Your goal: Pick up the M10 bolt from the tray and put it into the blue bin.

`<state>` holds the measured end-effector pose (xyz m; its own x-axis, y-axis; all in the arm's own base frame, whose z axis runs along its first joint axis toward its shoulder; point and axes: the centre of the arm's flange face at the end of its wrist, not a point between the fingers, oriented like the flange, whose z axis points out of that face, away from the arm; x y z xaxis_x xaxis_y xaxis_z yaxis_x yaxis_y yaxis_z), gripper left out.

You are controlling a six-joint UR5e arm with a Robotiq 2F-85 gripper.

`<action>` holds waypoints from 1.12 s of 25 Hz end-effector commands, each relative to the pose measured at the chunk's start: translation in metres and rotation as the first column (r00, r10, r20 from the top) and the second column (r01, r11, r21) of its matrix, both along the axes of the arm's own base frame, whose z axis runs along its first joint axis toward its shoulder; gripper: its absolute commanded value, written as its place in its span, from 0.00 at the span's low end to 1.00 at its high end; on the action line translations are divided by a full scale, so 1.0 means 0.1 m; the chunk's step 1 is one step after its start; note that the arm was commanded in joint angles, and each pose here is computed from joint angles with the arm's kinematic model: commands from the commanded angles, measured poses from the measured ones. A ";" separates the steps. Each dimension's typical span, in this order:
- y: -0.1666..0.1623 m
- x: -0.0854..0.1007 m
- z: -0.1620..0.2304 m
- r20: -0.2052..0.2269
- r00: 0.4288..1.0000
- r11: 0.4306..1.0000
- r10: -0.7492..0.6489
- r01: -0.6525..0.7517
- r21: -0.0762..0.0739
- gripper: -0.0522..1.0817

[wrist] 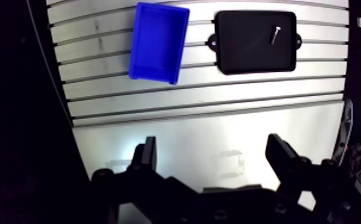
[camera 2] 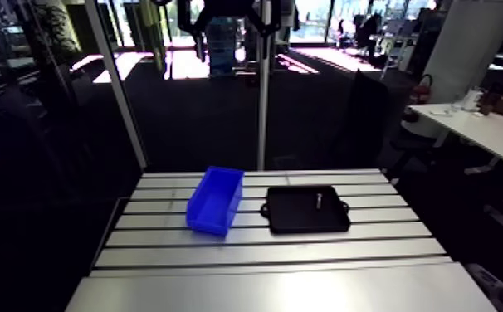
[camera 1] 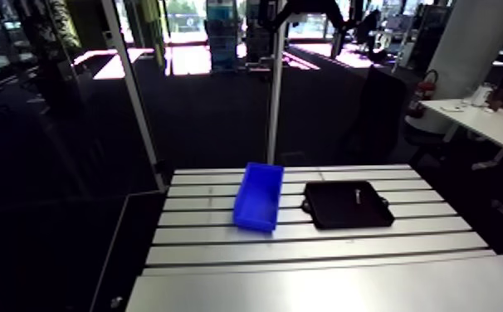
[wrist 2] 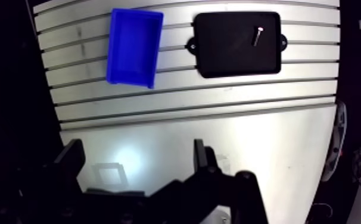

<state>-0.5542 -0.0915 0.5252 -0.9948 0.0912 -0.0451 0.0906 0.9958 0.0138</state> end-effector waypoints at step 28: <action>-0.04 0.12 0.31 -0.033 0.998 0.998 -0.062 0.063 0.011 0.05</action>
<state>-0.5416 -0.0965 0.5568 -0.9883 0.1523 -0.0097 0.1521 0.9881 0.0208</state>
